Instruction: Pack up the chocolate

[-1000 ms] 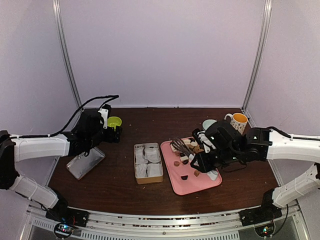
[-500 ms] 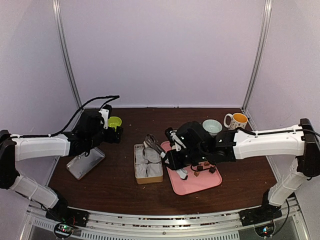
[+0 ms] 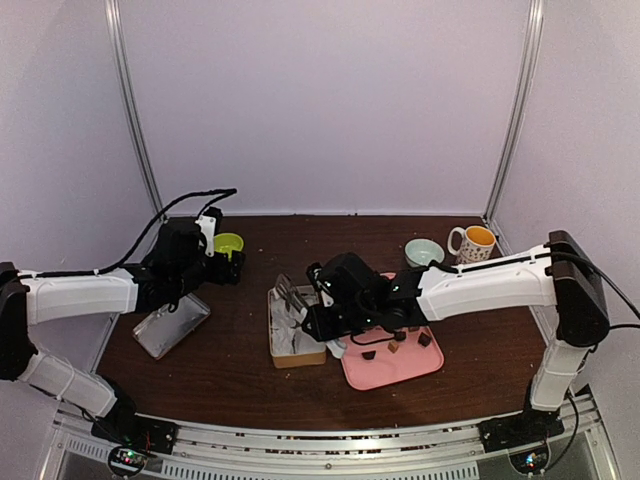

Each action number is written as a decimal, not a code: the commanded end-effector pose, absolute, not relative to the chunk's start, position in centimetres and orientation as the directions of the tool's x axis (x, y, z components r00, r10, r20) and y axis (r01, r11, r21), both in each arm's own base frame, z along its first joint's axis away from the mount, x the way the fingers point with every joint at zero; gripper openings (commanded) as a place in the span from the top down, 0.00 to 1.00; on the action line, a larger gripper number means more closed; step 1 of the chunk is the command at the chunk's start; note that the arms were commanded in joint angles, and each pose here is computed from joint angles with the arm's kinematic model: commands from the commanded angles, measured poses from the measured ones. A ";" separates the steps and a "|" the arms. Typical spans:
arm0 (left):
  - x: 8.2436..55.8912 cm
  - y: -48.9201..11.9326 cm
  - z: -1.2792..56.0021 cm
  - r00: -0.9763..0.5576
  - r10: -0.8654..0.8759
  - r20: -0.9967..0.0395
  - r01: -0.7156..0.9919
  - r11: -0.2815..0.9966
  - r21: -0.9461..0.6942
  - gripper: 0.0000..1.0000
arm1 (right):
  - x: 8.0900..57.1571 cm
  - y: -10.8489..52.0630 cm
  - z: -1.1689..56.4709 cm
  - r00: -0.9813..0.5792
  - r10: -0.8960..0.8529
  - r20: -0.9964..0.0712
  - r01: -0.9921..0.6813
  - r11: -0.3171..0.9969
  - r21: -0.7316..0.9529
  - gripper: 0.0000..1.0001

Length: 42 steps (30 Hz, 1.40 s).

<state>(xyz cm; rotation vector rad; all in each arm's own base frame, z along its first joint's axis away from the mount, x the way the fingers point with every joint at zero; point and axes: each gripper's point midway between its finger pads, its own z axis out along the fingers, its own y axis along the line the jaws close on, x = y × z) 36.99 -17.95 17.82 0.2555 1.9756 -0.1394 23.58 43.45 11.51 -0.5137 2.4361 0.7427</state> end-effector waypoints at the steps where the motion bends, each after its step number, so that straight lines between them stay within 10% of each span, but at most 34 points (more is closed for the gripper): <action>1: 37.5 -17.8 19.3 -0.346 0.090 -0.934 0.230 0.973 0.009 0.02 | 24.6 45.0 12.8 -0.755 -0.169 -0.633 -0.499 0.775 0.388 0.76; 42: 37.6 -17.9 18.9 -0.361 0.096 -0.927 0.233 0.973 0.011 0.02 | 22.7 36.3 15.0 -0.743 -0.250 -0.620 -0.459 0.865 0.202 0.69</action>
